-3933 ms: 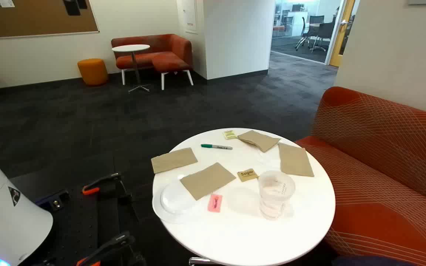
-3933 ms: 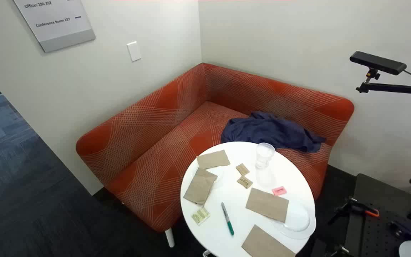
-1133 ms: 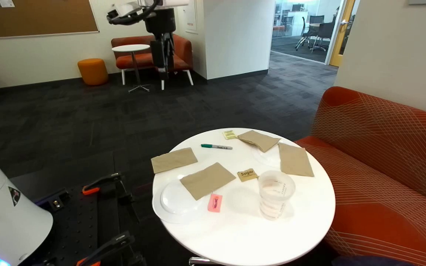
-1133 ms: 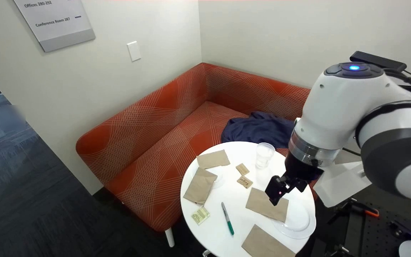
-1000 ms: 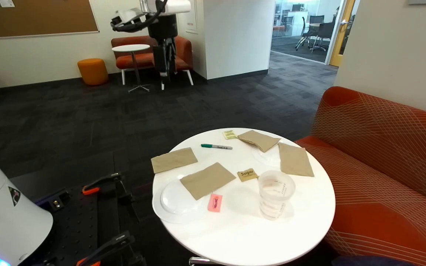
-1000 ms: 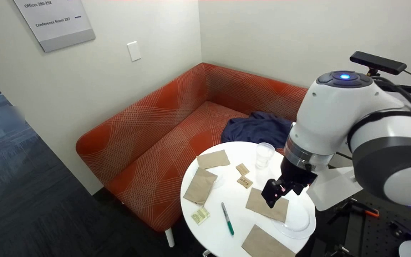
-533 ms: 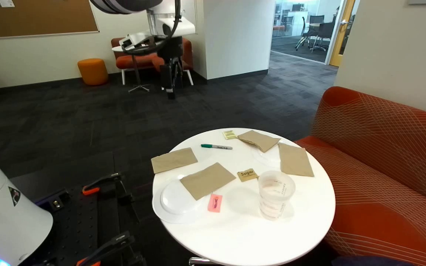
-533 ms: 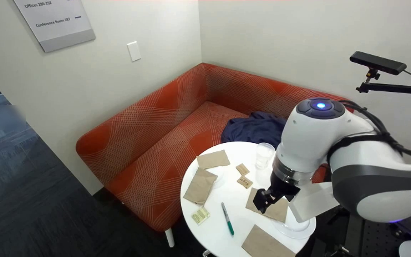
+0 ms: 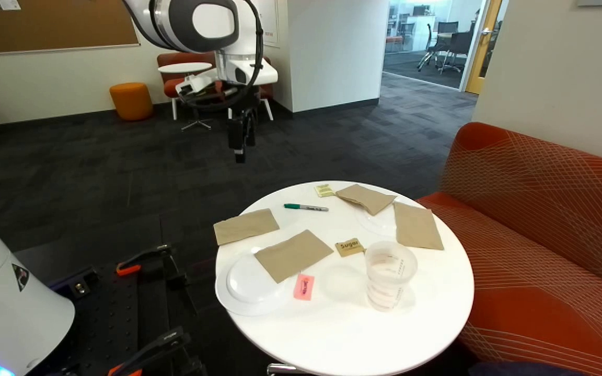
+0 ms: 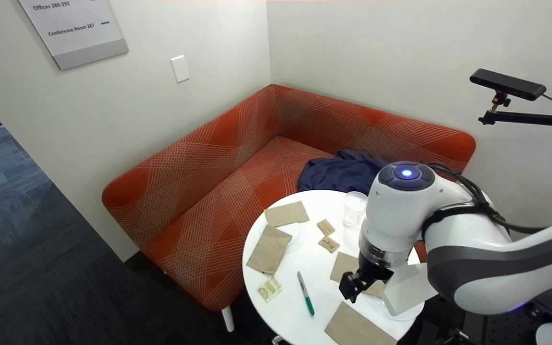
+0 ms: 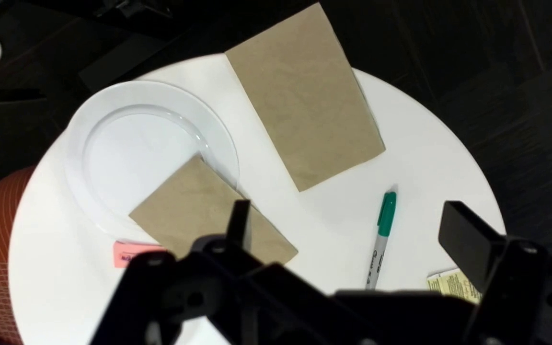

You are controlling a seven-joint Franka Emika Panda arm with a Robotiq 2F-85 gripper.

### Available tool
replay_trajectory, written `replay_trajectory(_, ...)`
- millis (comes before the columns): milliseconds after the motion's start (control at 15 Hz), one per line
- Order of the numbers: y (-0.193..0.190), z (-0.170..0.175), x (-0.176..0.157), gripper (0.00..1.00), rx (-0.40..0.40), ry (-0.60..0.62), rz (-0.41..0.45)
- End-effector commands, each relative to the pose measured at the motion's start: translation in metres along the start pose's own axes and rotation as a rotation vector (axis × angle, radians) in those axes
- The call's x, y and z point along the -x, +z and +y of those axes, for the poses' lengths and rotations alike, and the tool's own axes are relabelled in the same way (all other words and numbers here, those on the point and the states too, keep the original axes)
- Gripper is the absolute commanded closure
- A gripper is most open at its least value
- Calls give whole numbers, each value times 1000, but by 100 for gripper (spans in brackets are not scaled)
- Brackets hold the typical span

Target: Put the green pen in the cup

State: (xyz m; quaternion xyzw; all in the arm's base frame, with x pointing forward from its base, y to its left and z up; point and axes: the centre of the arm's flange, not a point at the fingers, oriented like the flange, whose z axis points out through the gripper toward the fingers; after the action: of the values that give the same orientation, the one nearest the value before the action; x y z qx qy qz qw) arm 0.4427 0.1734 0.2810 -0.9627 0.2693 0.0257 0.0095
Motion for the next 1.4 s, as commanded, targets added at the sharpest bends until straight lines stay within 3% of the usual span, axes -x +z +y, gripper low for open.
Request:
replay_trajectory(0,0,0,0,0,0,0,1)
replay_trajectory(600,10,-10,-13,0,-2,6,22)
replay_trajectory(1333,68,-58,-90,0,-28,44,28)
